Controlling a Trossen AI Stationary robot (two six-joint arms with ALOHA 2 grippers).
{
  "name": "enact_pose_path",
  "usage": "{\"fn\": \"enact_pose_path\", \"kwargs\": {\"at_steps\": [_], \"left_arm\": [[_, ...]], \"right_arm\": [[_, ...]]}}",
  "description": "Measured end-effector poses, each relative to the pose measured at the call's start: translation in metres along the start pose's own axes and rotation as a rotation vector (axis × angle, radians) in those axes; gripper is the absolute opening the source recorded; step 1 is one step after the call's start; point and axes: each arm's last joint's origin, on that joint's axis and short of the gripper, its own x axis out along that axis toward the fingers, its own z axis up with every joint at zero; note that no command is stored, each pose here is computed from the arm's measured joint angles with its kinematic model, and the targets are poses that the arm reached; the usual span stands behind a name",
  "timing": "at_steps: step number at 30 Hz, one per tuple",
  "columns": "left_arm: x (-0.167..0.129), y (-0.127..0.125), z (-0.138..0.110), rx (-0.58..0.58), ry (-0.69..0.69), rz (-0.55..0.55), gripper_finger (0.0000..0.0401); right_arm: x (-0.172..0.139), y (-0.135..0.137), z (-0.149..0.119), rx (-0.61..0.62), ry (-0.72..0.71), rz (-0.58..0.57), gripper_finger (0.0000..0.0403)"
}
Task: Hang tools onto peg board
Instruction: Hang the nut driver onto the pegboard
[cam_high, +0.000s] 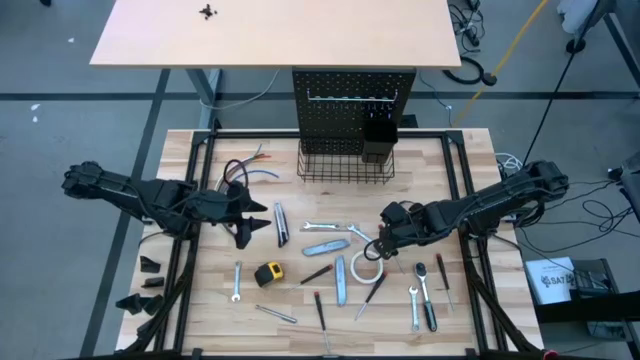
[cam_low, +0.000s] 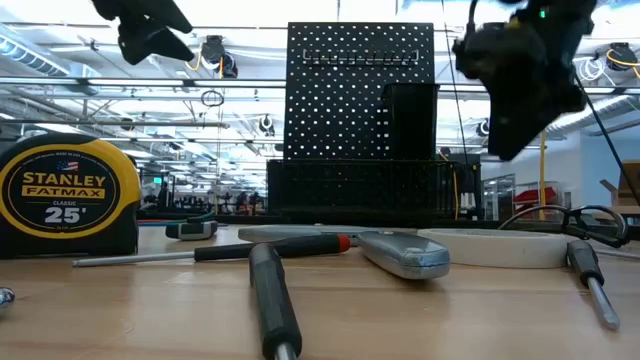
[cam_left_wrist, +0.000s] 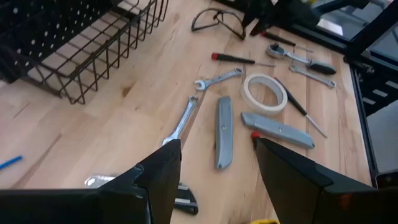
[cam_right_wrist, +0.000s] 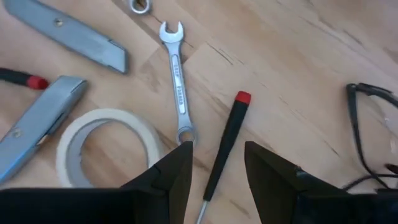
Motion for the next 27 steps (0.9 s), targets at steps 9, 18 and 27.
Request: {"fn": "enact_pose_path", "kwargs": {"at_steps": [9,18,27], "left_arm": [[0.011,-0.002,0.002,0.004,0.013,-0.011,0.0215],[0.011,-0.002,0.002,0.005,0.017,-0.015,0.0215],[0.011,-0.002,0.001,0.005,0.018,-0.015,0.0215]], "right_arm": [[0.022,-0.006,-0.017,0.022,-0.006,0.026,0.0141],[0.04,-0.002,-0.037,0.017,-0.034,0.015,0.0141],[0.063,0.004,-0.056,-0.012,0.025,-0.067,0.0141]]}}
